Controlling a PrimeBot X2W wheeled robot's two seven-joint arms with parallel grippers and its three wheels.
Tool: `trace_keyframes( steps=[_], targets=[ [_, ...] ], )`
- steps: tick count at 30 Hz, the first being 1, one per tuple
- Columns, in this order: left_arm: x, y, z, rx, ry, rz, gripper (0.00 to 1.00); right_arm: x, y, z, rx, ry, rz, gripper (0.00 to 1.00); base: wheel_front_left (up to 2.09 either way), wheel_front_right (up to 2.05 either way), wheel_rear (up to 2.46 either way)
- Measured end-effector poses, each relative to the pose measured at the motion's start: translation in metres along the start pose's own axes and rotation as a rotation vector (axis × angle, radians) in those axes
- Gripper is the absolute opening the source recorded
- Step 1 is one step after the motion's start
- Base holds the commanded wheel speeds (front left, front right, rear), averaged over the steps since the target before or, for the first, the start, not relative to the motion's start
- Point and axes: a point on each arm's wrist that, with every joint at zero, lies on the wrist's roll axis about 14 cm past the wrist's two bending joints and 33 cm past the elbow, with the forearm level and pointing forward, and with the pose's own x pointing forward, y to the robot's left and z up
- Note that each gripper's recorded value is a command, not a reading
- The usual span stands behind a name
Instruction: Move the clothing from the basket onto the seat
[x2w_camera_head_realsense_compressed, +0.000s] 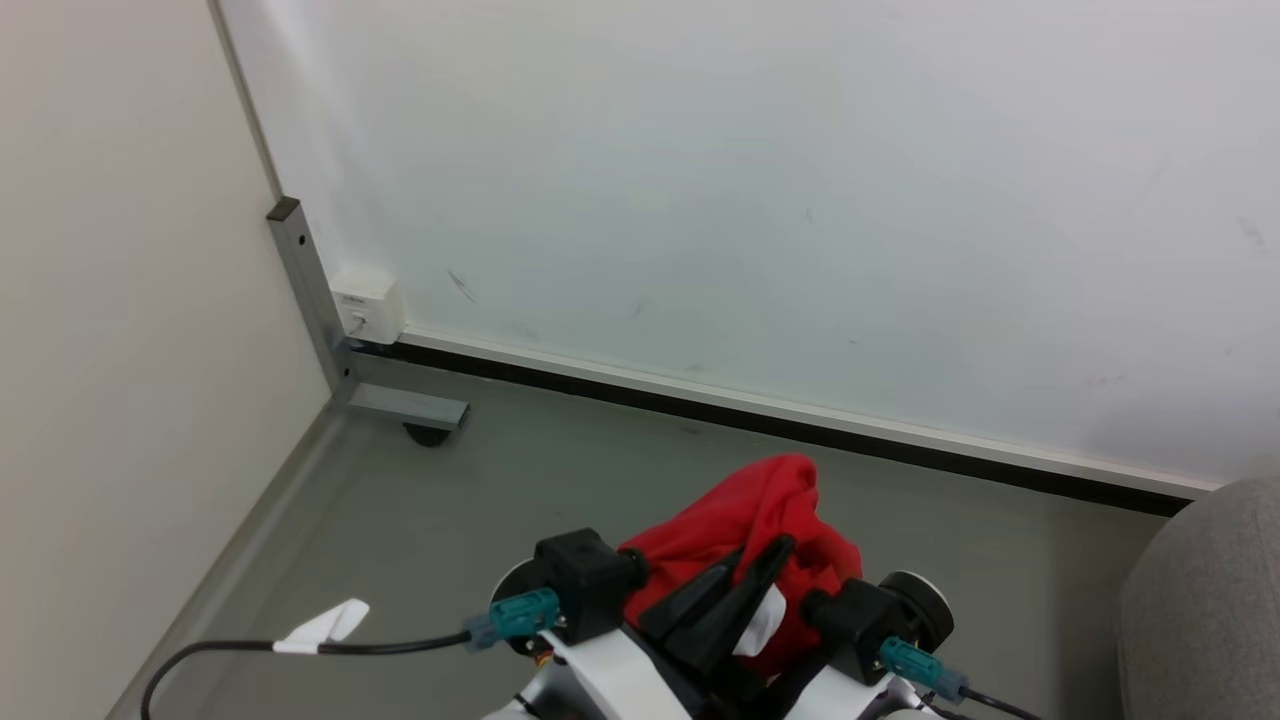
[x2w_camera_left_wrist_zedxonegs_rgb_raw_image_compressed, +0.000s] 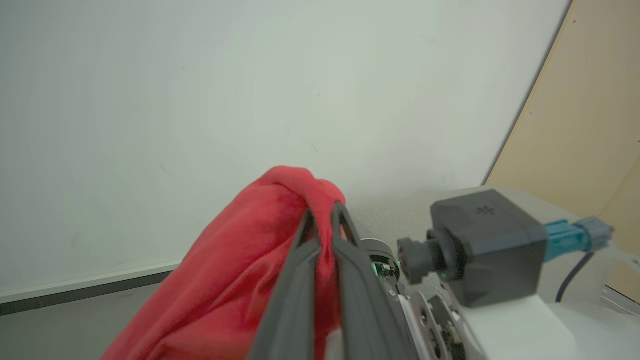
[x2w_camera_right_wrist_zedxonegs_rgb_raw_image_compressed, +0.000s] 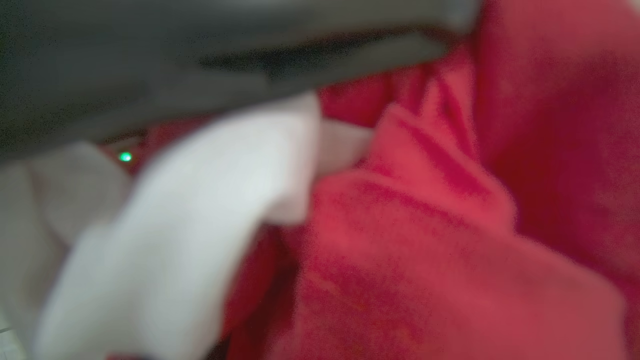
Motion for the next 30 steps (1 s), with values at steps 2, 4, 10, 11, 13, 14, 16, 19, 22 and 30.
trace_keyframes(
  steps=[2,4,10,11,13,14,16,19,22,30],
  targets=[
    [-0.001,-0.002,-0.001,-0.001,0.003,-0.004,0.00,0.000,-0.001,-0.002,-0.007,0.008,-0.002,1.00,0.00,0.00,0.00],
    [-0.001,-0.003,-0.001,-0.005,0.003,-0.005,0.00,0.001,-0.003,-0.001,-0.015,0.008,-0.004,1.00,0.00,0.00,0.00],
    [-0.001,0.004,-0.005,-0.030,0.011,0.018,0.00,0.000,-0.003,0.000,-0.023,0.007,-0.003,0.00,0.00,0.00,0.00],
    [0.000,0.007,-0.005,-0.033,0.010,0.026,0.00,-0.001,-0.004,-0.001,-0.023,0.009,-0.008,0.00,0.00,0.00,0.00],
    [0.001,0.015,-0.006,-0.034,0.008,0.047,0.00,-0.003,-0.008,-0.003,-0.021,0.015,-0.017,0.00,0.00,0.00,0.00],
    [0.001,0.018,-0.007,-0.035,0.007,0.055,0.00,-0.004,-0.010,-0.004,-0.019,0.016,-0.024,0.00,0.00,0.00,0.00],
    [0.002,0.025,-0.008,-0.037,0.010,0.068,0.00,-0.007,-0.015,-0.005,-0.013,0.015,-0.042,0.00,0.00,0.00,0.00],
    [0.003,0.028,-0.013,-0.040,0.022,0.072,0.00,-0.013,-0.021,-0.009,0.005,0.020,-0.071,0.00,0.00,0.00,0.00],
    [0.005,0.029,-0.019,-0.048,0.038,0.072,0.00,-0.020,-0.027,-0.013,0.020,0.023,-0.101,0.00,0.00,0.00,0.00],
    [0.007,0.029,-0.029,-0.071,0.062,0.076,1.00,-0.031,-0.040,-0.015,0.040,0.015,-0.164,0.00,0.00,0.00,0.00]
  ],
)
